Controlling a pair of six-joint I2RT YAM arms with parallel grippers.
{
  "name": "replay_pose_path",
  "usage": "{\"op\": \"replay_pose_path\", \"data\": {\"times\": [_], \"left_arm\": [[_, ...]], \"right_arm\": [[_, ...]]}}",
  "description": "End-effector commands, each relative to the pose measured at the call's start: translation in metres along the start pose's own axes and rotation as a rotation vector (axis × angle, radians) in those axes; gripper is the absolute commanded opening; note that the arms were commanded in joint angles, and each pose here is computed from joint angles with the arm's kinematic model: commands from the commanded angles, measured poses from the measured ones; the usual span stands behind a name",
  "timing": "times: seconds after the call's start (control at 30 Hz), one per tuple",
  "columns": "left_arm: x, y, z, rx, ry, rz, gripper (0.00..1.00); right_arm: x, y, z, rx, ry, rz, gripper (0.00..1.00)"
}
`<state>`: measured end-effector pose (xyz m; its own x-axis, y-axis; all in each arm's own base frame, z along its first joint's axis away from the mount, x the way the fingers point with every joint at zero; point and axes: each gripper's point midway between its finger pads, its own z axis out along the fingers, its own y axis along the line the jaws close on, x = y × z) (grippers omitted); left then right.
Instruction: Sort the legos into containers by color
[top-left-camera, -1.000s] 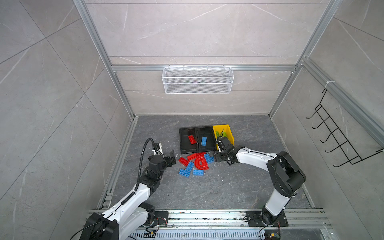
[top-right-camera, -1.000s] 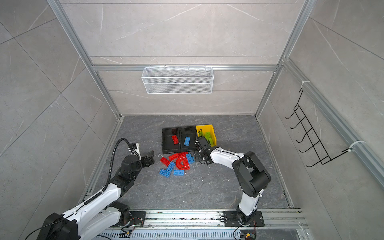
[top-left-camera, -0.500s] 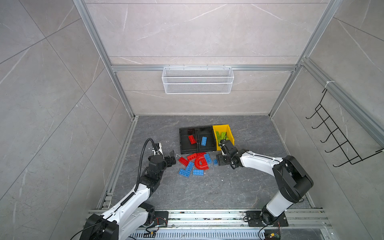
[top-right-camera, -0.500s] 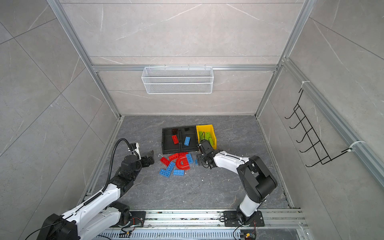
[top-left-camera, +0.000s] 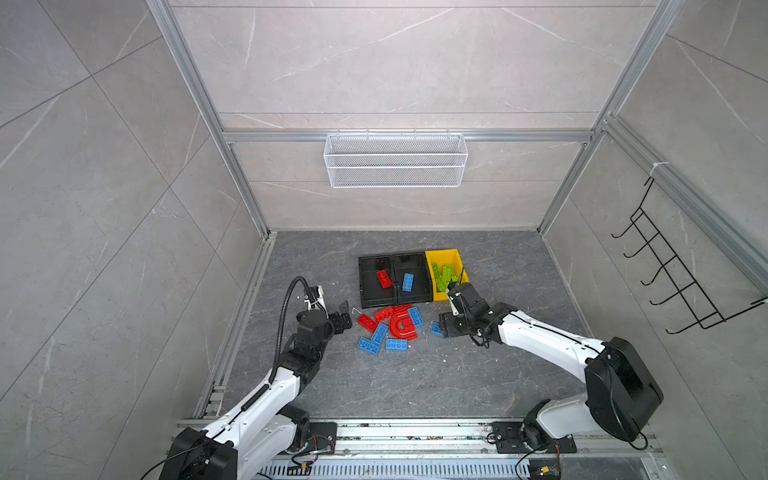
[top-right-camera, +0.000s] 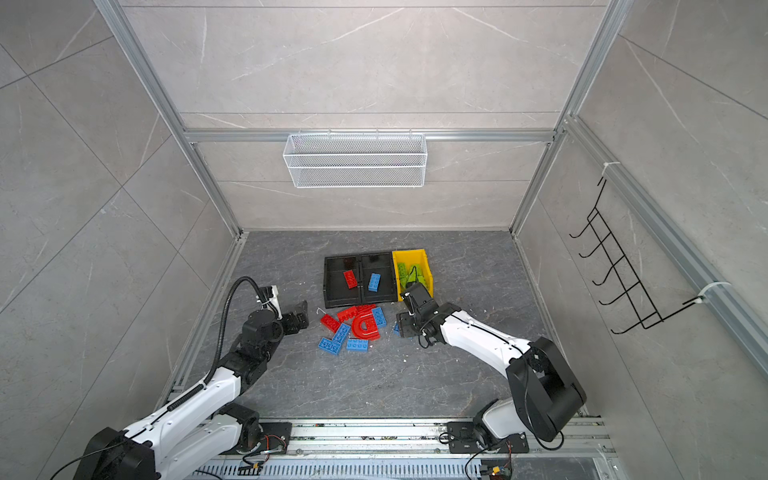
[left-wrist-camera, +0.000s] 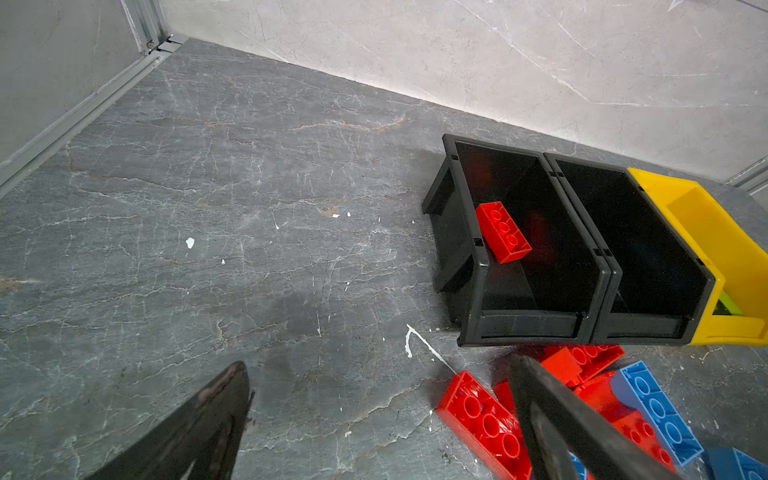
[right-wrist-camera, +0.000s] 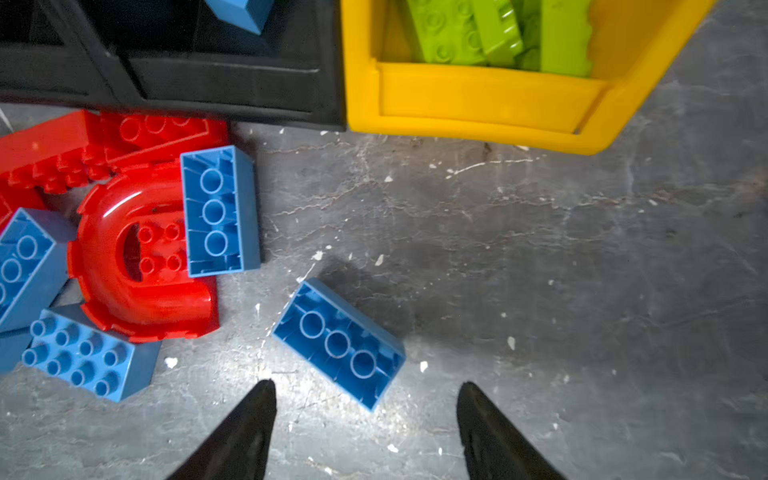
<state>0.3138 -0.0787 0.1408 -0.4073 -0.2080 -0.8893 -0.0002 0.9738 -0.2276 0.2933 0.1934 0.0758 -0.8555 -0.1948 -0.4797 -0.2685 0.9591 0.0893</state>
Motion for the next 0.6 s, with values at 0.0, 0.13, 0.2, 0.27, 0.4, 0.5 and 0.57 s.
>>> {"op": "replay_pose_path", "data": {"times": [0.0, 0.13, 0.2, 0.27, 0.4, 0.5, 0.57], "left_arm": [[-0.018, -0.002, -0.002, 0.000, -0.055, -0.028, 1.00], [-0.018, -0.003, -0.002, 0.003, -0.054, -0.028, 1.00], [-0.018, -0.004, -0.001, 0.007, -0.051, -0.027, 1.00], [-0.018, -0.004, -0.001, 0.005, -0.049, -0.027, 1.00], [-0.018, -0.003, -0.001, 0.003, -0.051, -0.026, 1.00], [-0.018, -0.003, -0.001, 0.005, -0.049, -0.024, 1.00], [-0.018, -0.004, -0.001, 0.009, -0.049, -0.023, 1.00]], "right_arm": [[0.007, 0.014, 0.010, -0.015, 0.071, -0.089, 0.72], [0.004, 0.014, 0.017, 0.013, 0.095, -0.145, 0.72], [0.002, 0.015, 0.019, 0.013, 0.098, -0.164, 0.73], [0.000, 0.018, 0.023, 0.007, 0.109, -0.183, 0.73], [0.000, 0.032, 0.032, -0.067, 0.119, -0.213, 0.74], [-0.001, 0.034, 0.039, -0.072, 0.126, -0.225, 0.74], [0.002, 0.033, 0.044, -0.065, 0.149, -0.229, 0.74]]}}
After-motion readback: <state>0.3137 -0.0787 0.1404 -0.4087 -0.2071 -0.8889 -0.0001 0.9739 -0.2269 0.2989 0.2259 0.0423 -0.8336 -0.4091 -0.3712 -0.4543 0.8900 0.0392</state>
